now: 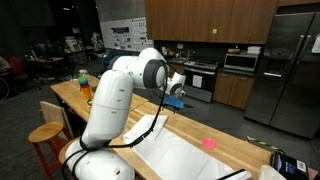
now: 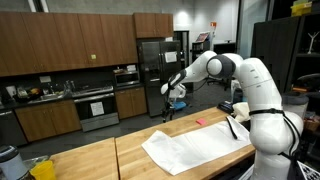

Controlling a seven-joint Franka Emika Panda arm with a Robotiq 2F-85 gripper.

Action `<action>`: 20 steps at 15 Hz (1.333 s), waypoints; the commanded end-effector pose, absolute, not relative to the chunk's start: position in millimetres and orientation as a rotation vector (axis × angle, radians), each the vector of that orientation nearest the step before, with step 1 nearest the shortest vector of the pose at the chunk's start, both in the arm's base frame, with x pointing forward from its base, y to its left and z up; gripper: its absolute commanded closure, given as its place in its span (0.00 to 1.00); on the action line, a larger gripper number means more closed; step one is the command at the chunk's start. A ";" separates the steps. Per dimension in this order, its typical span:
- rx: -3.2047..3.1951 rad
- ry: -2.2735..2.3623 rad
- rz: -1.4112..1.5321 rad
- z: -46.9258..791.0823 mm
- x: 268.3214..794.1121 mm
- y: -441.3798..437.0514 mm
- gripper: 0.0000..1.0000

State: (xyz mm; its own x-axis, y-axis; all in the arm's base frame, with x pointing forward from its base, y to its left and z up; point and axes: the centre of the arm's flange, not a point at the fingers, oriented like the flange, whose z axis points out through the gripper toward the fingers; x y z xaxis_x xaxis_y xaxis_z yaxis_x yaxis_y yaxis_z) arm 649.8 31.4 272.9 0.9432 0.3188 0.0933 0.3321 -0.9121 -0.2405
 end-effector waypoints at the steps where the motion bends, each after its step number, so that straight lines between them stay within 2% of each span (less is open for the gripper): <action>1: -2.820 -0.402 -0.027 287.3 663.5 39.2 0.00; 11: -3.233 -0.436 0.216 275.2 678.6 69.8 0.00; 14: -3.347 -0.460 0.223 267.0 682.8 105.0 0.00; 20: -3.035 -0.571 0.442 239.5 669.9 168.0 0.00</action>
